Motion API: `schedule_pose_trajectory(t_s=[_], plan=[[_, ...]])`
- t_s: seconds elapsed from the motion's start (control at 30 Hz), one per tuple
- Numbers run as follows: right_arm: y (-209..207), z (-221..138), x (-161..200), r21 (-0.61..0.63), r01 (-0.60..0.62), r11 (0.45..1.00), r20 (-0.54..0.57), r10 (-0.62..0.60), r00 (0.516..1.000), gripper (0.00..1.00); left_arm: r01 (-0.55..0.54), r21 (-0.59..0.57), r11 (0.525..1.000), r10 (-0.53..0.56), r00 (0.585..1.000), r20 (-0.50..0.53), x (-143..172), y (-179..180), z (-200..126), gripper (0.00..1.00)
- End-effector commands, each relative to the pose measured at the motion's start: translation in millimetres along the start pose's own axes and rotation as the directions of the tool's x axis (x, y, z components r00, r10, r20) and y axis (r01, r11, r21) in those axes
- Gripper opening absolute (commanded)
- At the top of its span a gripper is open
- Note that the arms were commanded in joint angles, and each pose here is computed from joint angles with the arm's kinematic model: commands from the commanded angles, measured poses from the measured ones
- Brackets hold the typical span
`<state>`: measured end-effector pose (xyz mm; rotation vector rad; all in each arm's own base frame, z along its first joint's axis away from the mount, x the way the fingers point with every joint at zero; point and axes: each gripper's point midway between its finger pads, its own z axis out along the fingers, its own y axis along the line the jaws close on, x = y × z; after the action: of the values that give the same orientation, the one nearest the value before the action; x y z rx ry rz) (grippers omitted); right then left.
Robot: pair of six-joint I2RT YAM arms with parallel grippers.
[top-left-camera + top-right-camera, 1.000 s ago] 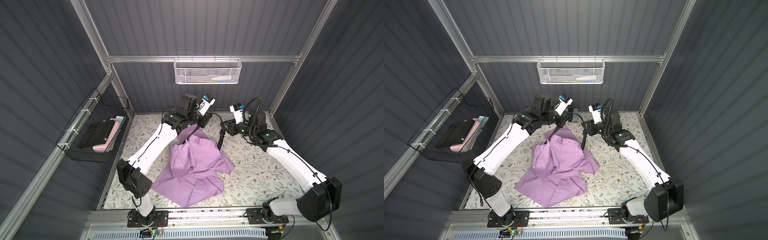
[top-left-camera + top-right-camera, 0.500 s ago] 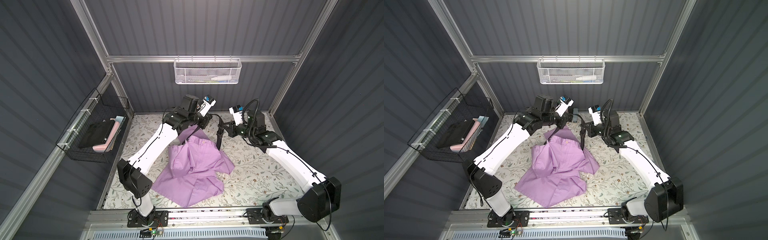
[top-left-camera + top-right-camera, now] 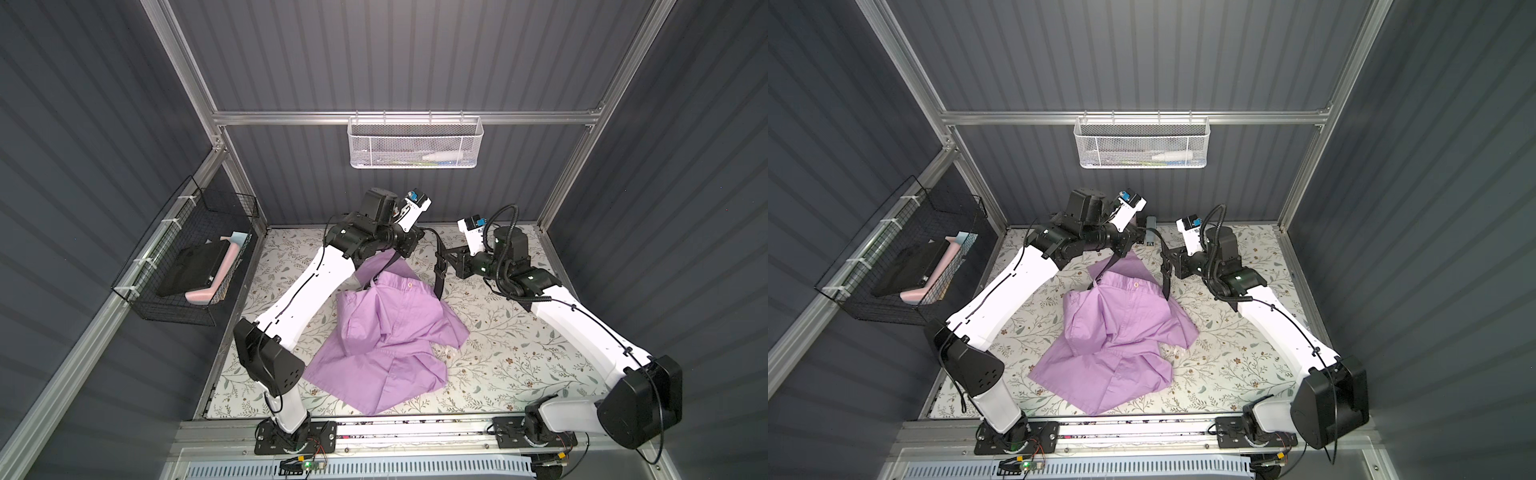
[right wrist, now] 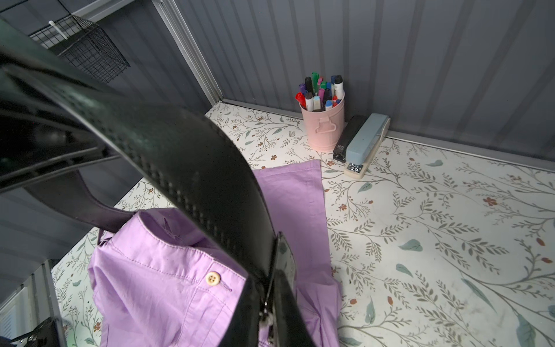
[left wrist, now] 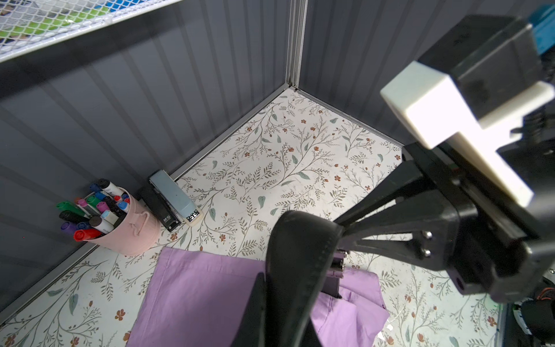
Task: Remove the belt from the trousers
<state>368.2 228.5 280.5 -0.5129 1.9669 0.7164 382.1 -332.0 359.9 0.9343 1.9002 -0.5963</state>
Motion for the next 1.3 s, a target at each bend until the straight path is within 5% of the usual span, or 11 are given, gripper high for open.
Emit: schedule_pose_trajectory(t_s=[0.0,0.2,0.63,0.77,0.9,1.07,1.27], plan=[[-29.8,8.9,49.5,0.122,-0.030,0.992,-0.136,0.047,0.990,0.11,-0.038,0.056,0.998,0.022,0.966,0.257,-81.0,-21.4,-56.1,0.00],[-48.5,13.8,70.8,0.207,-0.052,0.977,-0.188,0.092,0.978,0.07,-0.046,0.083,0.996,0.014,0.937,0.349,-106.8,-31.7,-83.2,0.00],[-60.8,18.5,89.1,0.254,-0.061,0.965,-0.223,0.120,0.967,0.16,-0.061,0.116,0.991,0.003,0.896,0.443,-131.2,-45.1,-118.5,0.00],[-61.9,19.2,90.8,0.253,-0.063,0.965,-0.228,0.123,0.966,0.00,-0.060,0.125,0.990,-0.004,0.888,0.460,-133.8,-47.8,-126.0,0.00],[-60.4,18.6,90.4,0.246,-0.063,0.967,-0.228,0.121,0.966,0.00,-0.051,0.133,0.990,-0.015,0.890,0.455,-130.2,-49.6,-128.5,0.00],[-46.4,10.5,64.3,0.191,-0.027,0.981,-0.179,0.062,0.982,0.00,-0.041,0.120,0.992,-0.007,0.926,0.377,-104.6,-44.0,-109.8,0.00],[-22.9,-19.7,-3.4,0.153,0.064,0.986,0.027,-0.069,0.997,0.00,-0.073,0.076,0.994,0.058,0.980,0.189,-34.6,-31.6,-64.1,0.08]])
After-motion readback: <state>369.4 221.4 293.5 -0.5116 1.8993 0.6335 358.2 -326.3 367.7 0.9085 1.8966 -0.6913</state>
